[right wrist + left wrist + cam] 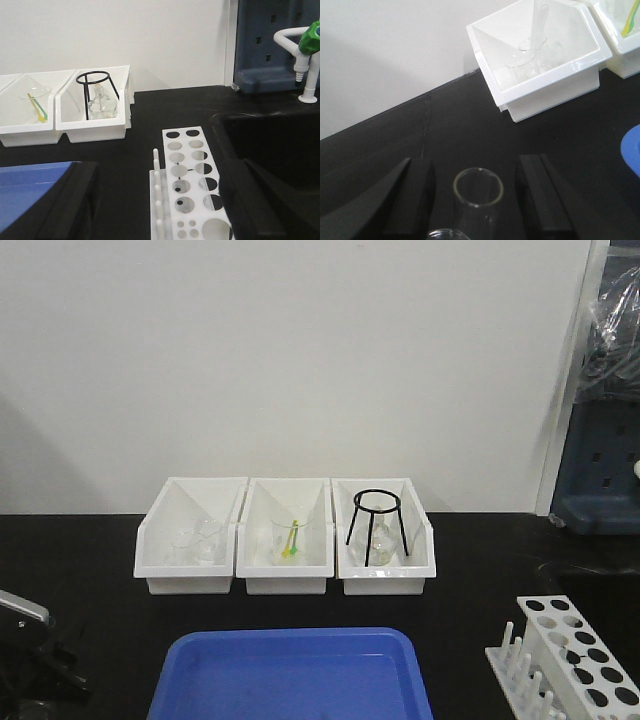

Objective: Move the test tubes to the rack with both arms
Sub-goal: 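Close the left gripper on the test tube and lift it out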

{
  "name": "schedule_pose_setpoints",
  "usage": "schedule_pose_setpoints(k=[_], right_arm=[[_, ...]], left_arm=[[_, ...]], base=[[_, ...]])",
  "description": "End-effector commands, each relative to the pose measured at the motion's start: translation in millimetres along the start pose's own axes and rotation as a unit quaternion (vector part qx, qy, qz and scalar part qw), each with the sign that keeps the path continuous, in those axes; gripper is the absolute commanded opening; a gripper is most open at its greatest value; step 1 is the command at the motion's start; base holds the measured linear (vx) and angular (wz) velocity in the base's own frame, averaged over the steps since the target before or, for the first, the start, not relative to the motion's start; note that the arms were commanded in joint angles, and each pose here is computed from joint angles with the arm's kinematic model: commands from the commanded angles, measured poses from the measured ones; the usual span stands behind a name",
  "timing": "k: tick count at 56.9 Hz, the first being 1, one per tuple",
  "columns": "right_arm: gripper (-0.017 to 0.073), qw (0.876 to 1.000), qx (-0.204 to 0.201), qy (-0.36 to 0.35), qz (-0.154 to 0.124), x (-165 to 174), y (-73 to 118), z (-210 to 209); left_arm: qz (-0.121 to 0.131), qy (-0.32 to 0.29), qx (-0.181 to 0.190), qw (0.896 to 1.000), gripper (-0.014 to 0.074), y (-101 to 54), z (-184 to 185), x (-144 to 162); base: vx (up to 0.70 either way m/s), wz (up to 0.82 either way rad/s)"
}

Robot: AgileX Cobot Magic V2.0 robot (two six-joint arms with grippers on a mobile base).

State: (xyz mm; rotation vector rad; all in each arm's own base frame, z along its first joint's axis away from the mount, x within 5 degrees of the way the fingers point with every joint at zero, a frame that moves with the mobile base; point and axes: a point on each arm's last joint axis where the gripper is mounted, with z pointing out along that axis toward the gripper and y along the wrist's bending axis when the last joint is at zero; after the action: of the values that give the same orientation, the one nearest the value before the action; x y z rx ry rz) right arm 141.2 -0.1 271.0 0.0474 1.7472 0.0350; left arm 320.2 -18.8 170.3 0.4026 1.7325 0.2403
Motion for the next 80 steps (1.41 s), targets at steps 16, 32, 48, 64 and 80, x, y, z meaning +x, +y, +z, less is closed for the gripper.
schedule_pose_setpoints(k=[16,32,48,64,80], right_arm=[[0.0554,0.998,0.002,-0.057,-0.009,-19,-0.1,0],[0.0554,0.998,0.002,-0.057,-0.009,-19,-0.1,0],[0.0554,0.998,0.002,-0.058,-0.009,-19,-0.1,0],[0.0554,0.998,0.002,-0.059,-0.009,-20,-0.1,0],[0.0554,0.998,0.002,-0.059,-0.009,-20,-0.1,0]], left_arm=[[-0.004,-0.064,-0.025,0.998,0.0300,7.6,-1,-24],[-0.004,-0.050,-0.019,0.999,0.0287,3.9,3,-15],[-0.004,-0.056,-0.022,0.998,0.0126,5.2,2,-18],[-0.048,-0.063,-0.075,0.994,-0.0007,20.1,-6,-30],[-0.123,-0.053,-0.111,0.985,-0.0005,31.4,-15,-37]], base=[[0.00,0.00],[0.00,0.00],[0.00,0.00],[0.00,0.00],[0.00,0.00]])
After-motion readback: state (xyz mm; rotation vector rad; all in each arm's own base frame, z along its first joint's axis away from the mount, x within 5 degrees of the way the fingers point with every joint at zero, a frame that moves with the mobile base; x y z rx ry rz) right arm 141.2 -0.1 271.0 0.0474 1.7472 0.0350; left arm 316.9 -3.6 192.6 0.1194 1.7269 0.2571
